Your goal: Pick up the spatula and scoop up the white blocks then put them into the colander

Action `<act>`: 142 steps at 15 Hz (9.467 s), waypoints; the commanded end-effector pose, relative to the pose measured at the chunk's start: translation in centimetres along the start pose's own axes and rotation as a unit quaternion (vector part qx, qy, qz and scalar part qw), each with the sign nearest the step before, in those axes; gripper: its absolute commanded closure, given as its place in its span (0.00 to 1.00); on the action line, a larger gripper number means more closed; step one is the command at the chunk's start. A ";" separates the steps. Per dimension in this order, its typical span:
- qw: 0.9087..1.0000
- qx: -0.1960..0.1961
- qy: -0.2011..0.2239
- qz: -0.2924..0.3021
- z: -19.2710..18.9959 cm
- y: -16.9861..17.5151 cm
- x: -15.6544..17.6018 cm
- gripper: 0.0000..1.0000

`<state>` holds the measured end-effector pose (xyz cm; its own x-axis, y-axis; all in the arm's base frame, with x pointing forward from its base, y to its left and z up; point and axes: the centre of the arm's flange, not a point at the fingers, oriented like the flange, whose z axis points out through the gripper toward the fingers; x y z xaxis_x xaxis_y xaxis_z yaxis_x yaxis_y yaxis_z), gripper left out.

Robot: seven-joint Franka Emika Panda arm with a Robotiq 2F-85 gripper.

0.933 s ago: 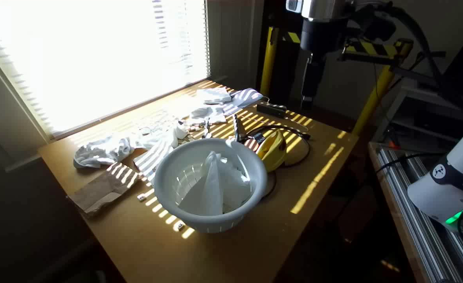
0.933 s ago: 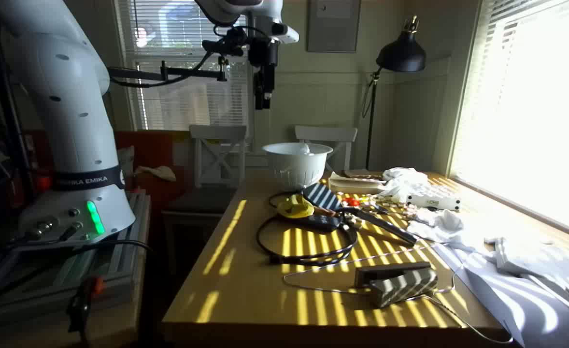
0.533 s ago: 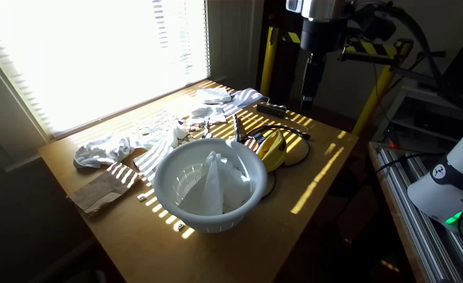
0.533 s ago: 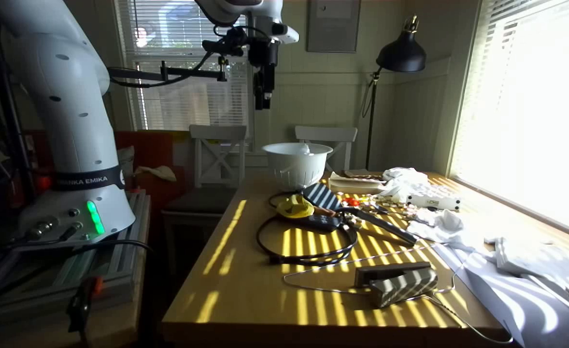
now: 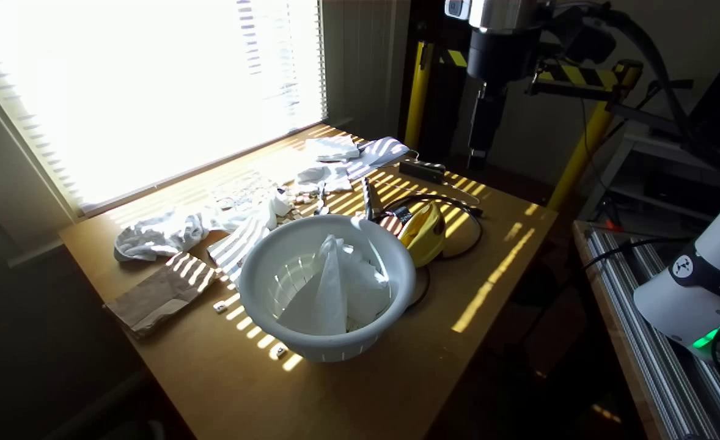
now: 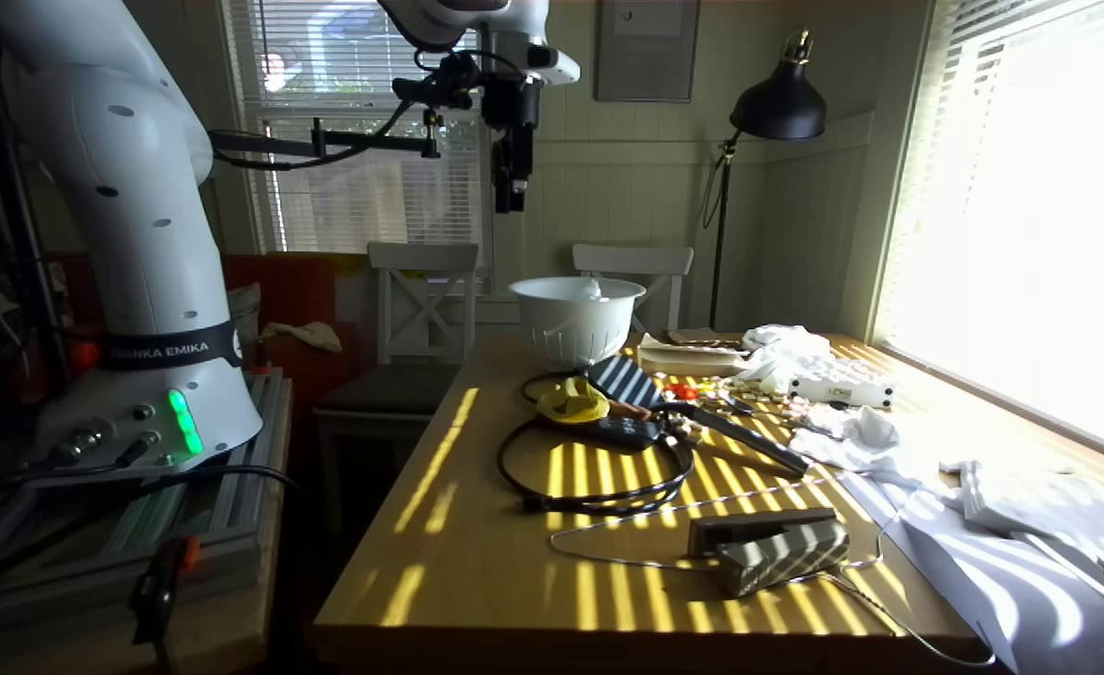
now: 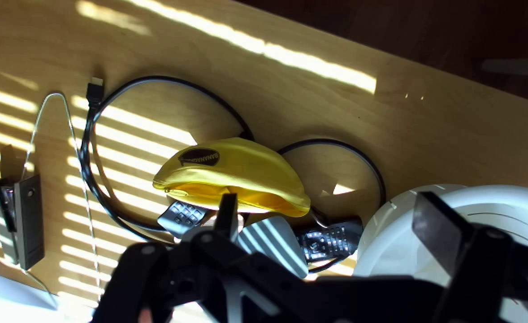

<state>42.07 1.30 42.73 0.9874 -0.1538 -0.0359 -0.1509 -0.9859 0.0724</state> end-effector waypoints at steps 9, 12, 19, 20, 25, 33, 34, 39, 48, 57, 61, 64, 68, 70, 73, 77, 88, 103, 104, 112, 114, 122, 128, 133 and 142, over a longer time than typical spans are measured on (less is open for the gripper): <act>1.000 0.000 0.000 0.000 0.0 0.0 0.0 0.00; 1.000 0.000 0.000 0.000 0.0 0.0 0.0 0.00; 1.000 0.000 0.000 0.000 0.0 0.0 0.0 0.00; 1.000 0.000 0.000 0.000 0.0 0.0 0.0 0.00; 1.000 0.000 0.000 0.000 0.0 0.0 0.0 0.00; 0.976 -0.103 -0.044 0.189 10.4 5.4 5.1 0.00; 0.969 -0.109 -0.047 0.216 11.5 6.5 5.8 0.00; 0.925 -0.113 -0.046 0.360 14.2 12.4 10.6 0.00; 0.911 -0.109 -0.034 0.397 13.6 14.8 10.9 0.00; 0.791 -0.167 -0.013 0.588 19.5 12.1 17.0 0.00; 0.779 -0.179 -0.026 0.601 21.9 12.6 19.3 0.00; 0.796 -0.155 -0.043 0.584 21.8 13.6 20.7 0.00; 0.844 -0.060 -0.072 0.528 20.1 14.8 21.6 0.00; 0.854 -0.045 -0.072 0.513 19.3 15.4 22.0 0.00; 0.845 -0.066 -0.061 0.527 19.7 15.3 21.2 0.00; 0.846 -0.026 -0.053 0.530 19.8 15.2 22.2 0.00; 0.883 0.059 -0.086 0.458 20.9 16.1 22.9 0.00; 0.878 0.045 -0.071 0.472 26.9 16.0 27.8 0.00; 0.878 0.042 -0.070 0.471 27.0 15.7 27.9 0.00; 0.856 0.036 -0.051 0.513 28.1 15.8 26.9 0.33; 0.848 0.040 -0.029 0.528 27.4 16.0 27.0 0.49; 0.839 0.033 -0.024 0.543 26.0 15.3 27.2 0.97; 0.821 -0.042 0.041 0.567 19.2 23.3 27.6 0.94; 0.785 -0.142 0.131 0.588 17.4 27.8 26.7 0.94; 0.683 -0.242 0.287 0.626 22.4 25.3 27.9 0.94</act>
<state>64.74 -29.64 21.70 0.0498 -0.7570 0.6515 -0.9978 -0.0092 0.0655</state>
